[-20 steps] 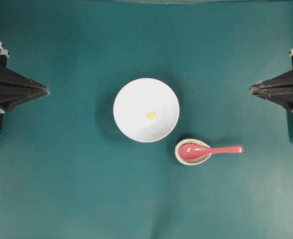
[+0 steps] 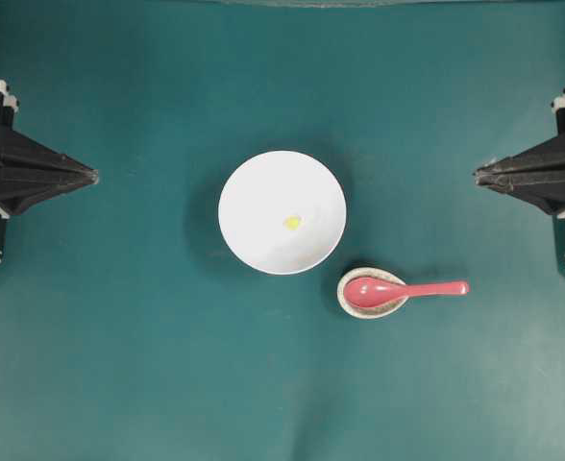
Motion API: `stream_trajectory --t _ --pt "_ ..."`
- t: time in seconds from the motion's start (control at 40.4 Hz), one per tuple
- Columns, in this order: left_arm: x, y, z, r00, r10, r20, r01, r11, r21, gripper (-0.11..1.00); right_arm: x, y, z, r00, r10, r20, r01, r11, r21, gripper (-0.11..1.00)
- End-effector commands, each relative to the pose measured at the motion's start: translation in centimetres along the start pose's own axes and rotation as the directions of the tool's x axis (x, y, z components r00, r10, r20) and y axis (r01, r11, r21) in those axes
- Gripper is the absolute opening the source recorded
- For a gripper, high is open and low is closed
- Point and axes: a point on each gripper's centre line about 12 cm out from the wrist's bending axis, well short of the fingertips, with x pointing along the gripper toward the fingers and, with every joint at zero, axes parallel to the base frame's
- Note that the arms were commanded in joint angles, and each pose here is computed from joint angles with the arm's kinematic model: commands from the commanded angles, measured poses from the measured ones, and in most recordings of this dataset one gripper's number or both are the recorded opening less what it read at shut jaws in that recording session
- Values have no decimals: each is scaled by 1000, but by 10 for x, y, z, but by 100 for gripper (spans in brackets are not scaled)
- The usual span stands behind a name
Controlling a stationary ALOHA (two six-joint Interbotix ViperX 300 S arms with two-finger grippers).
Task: Scoop the yellow hexagonal prism block from the bowl with a spoon using the right arm.
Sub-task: 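Move the right gripper toward the red spoon handle in the spoon rest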
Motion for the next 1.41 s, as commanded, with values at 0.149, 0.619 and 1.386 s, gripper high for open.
stream_trajectory --t 0.149,0.619,1.386 --pt "3 1 10 1000 2 25 -2 1000 6 2 3 -1 9 1000 -3 18 3 1000 3 22" --pt "3 1 10 1000 2 25 -2 1000 6 2 9 -1 -6 999 -9 -43 11 999 39 59" --pt "4 1 9 1000 2 18 -2 1000 8 2 31 22 -106 986 63 -155 -44 991 124 59"
